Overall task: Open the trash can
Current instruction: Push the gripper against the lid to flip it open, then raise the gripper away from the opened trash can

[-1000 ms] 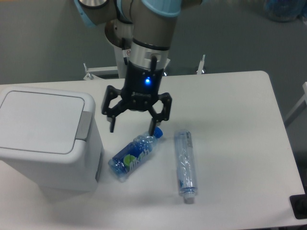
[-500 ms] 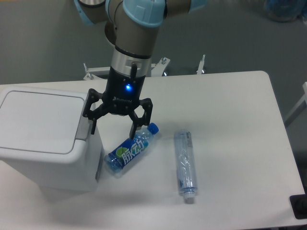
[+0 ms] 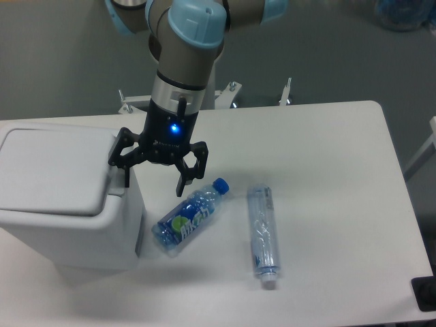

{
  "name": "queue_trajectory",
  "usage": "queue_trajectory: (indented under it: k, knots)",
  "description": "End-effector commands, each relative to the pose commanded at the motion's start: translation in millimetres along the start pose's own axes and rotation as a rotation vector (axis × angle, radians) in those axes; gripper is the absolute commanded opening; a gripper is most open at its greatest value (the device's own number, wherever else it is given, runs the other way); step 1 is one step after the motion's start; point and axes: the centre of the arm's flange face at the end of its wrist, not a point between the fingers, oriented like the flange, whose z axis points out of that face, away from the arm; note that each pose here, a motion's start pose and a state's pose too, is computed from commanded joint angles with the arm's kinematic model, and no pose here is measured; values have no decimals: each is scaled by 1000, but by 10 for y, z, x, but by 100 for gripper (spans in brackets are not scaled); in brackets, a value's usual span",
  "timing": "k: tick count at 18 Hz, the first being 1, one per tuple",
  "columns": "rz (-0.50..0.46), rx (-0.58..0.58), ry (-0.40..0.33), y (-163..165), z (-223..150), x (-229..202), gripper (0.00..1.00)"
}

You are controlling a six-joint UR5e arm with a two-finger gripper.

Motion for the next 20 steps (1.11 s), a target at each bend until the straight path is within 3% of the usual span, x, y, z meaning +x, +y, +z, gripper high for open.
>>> queue_trajectory:
  k: [6, 11, 13, 15, 17, 20]
  knots:
    - [5, 12, 0, -53, -49, 17, 100]
    - [24, 122, -42, -462, -545, -90, 100]
    - [19, 155, -72, -555, -722, -298, 100]
    - [131, 163, -136, -601, -801, -729, 100]
    - [206, 132, -205, -542, -828, -1136, 100]
    - [236, 38, -317, -264, -792, -1755, 100]
